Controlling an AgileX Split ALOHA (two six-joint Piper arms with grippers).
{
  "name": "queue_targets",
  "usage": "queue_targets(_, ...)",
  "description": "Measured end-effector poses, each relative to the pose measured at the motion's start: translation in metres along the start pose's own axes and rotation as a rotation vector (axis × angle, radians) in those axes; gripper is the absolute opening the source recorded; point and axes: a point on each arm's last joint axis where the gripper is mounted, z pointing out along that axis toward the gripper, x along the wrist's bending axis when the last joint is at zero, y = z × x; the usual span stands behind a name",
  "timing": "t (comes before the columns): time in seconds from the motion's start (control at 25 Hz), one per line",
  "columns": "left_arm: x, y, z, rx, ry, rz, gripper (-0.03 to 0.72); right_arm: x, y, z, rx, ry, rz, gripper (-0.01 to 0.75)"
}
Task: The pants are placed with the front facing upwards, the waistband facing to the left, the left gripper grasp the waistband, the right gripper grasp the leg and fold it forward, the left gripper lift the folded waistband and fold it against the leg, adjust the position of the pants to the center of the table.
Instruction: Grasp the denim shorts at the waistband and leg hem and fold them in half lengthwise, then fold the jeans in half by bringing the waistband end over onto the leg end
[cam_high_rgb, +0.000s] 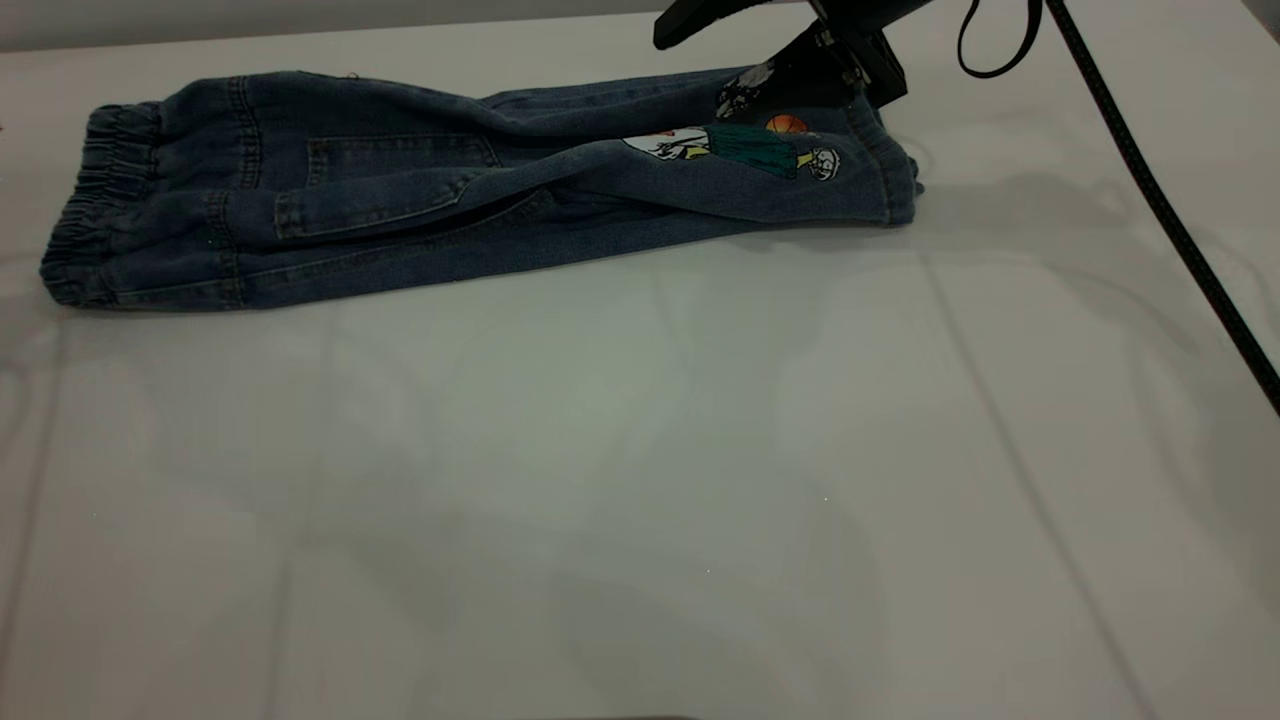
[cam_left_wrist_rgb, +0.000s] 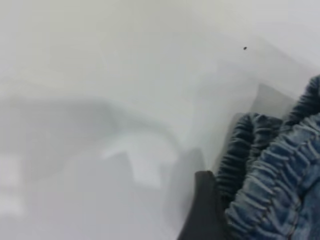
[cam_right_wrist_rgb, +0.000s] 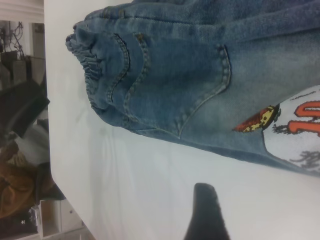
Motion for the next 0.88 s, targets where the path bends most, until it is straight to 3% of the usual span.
queue_targets(0.44, 0.013, -0.029, 0.021, 0.202, -0.099, -0.023, 0.489, 0.001, -0.001, 0.000, 0.008, 0.007, 0.000, 0.431)
queue_targets(0.88, 0.027, -0.040, 0.039, 0.250, -0.058, -0.059, 0.489, 0.001, -0.001, 0.000, 0.011, 0.009, 0.000, 0.431)
